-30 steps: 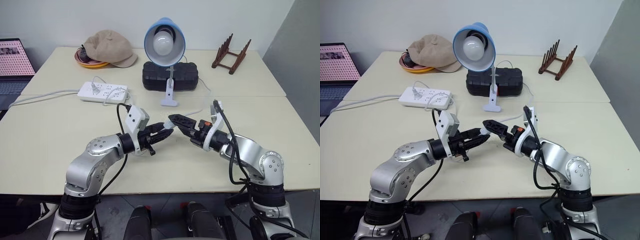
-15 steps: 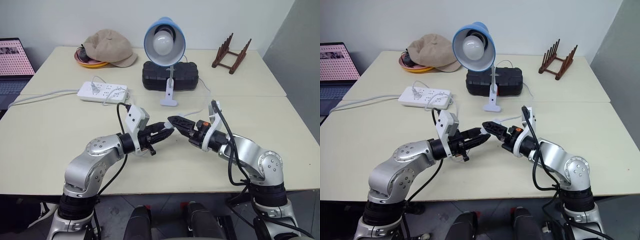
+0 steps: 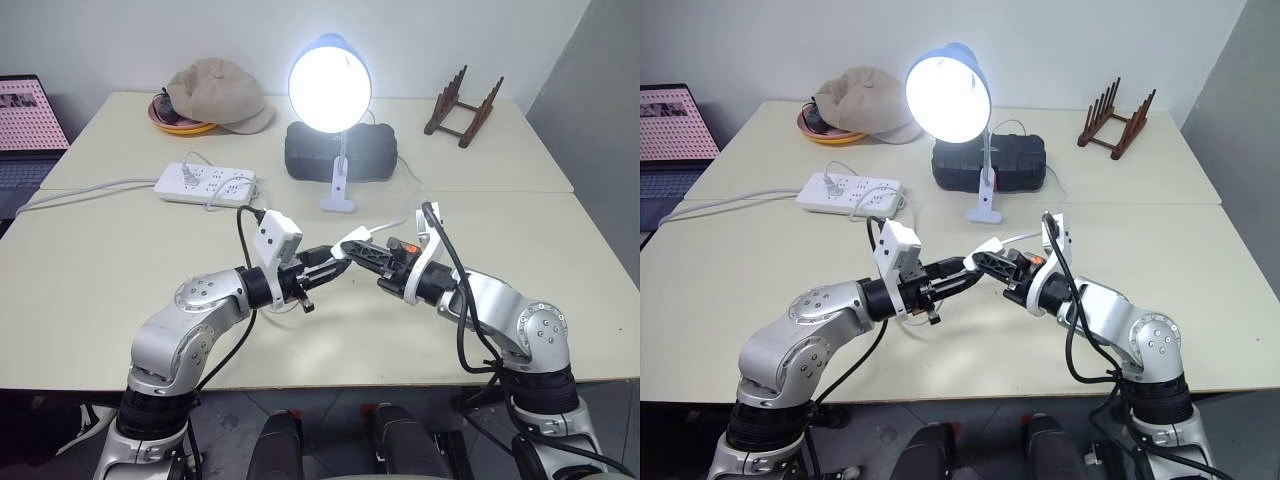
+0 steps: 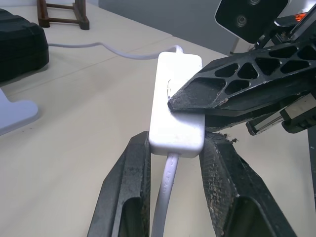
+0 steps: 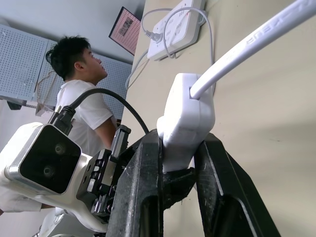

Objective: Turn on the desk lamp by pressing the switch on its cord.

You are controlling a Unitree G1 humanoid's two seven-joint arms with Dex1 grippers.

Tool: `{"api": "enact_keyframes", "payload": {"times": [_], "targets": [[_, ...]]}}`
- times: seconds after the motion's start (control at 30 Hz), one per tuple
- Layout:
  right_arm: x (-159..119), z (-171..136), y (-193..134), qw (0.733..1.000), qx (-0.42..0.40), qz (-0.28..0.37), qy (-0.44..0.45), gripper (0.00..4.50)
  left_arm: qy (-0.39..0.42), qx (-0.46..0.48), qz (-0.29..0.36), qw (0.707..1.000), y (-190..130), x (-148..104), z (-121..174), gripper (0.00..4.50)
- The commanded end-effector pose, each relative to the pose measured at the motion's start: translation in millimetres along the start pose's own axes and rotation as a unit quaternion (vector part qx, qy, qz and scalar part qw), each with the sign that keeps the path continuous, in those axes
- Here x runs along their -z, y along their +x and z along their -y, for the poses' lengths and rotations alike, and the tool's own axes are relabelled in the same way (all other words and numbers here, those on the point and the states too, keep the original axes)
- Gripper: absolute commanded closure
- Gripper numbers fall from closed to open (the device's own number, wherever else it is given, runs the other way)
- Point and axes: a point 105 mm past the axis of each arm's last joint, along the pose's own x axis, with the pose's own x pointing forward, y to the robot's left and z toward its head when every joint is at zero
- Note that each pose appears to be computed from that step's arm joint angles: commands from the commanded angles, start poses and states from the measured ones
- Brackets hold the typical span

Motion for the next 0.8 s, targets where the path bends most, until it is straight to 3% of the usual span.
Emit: {"api": "enact_keyframes", "payload": {"times": [0.03,0.37,0.43,0.57,0.8], "targets": [[-1,-15,-3,0.999,-0.029,0.005,-0.017,3.99,0.016,0.018,0.018,1.000,1,-12,7,3.43],[-1,-15,-3,0.999,-0.031,0.003,-0.023,4.00,0.019,0.017,0.014,1.000,-1,-11,6,3.43],[-2,-16,-4,0.999,-0.037,0.006,-0.020,3.29,0.020,0.017,0.012,1.000,-1,-11,5,3.43],[-1,-12,-10,0.999,-0.034,0.000,-0.036,2.45,0.022,0.020,0.006,1.000,-2,-10,3,3.43],[-12,7,-51,0.991,0.000,-0.023,-0.135,0.86,0.038,0.034,-0.035,0.998,0,2,-9,3.43]]}}
